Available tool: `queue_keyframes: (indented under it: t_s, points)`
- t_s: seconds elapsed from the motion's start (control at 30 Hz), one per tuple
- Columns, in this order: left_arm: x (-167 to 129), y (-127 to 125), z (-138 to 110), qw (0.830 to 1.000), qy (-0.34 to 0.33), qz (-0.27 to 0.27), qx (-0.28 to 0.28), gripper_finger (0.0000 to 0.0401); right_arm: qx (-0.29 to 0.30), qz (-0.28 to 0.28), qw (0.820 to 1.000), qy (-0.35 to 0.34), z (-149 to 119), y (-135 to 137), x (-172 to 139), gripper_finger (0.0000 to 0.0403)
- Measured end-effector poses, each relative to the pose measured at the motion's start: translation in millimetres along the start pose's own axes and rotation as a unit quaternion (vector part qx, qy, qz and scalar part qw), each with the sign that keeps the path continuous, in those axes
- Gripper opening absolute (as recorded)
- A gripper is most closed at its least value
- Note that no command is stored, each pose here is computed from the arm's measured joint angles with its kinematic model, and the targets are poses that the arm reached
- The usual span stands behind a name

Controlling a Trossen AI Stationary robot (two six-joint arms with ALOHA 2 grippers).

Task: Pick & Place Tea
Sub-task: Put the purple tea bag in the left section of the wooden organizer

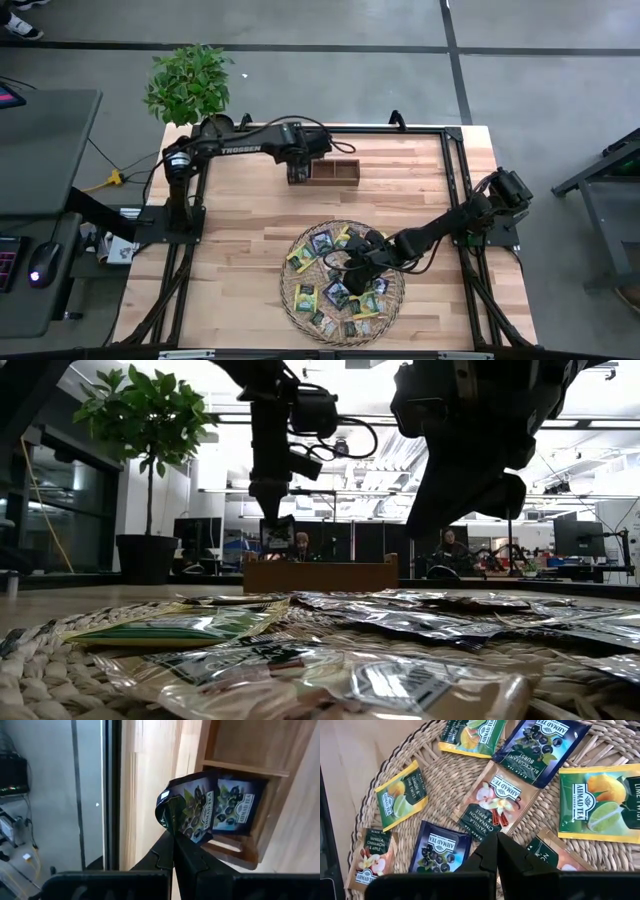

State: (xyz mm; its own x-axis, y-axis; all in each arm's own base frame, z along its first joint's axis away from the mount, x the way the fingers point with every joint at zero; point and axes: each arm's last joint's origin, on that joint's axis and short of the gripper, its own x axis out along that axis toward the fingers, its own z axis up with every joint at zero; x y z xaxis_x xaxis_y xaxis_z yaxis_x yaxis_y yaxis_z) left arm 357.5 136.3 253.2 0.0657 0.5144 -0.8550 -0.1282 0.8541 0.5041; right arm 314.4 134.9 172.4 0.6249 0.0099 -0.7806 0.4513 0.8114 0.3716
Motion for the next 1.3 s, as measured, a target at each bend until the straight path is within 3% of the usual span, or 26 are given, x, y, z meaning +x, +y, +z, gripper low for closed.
queue_keyframes:
  t_s: [1.3]
  points:
    - [-0.2,-4.1,-0.7,0.998,-0.01,-0.058,0.031,0.0,-0.014,0.009,1.0,0.008,-0.3,0.7,0.0,0.0]
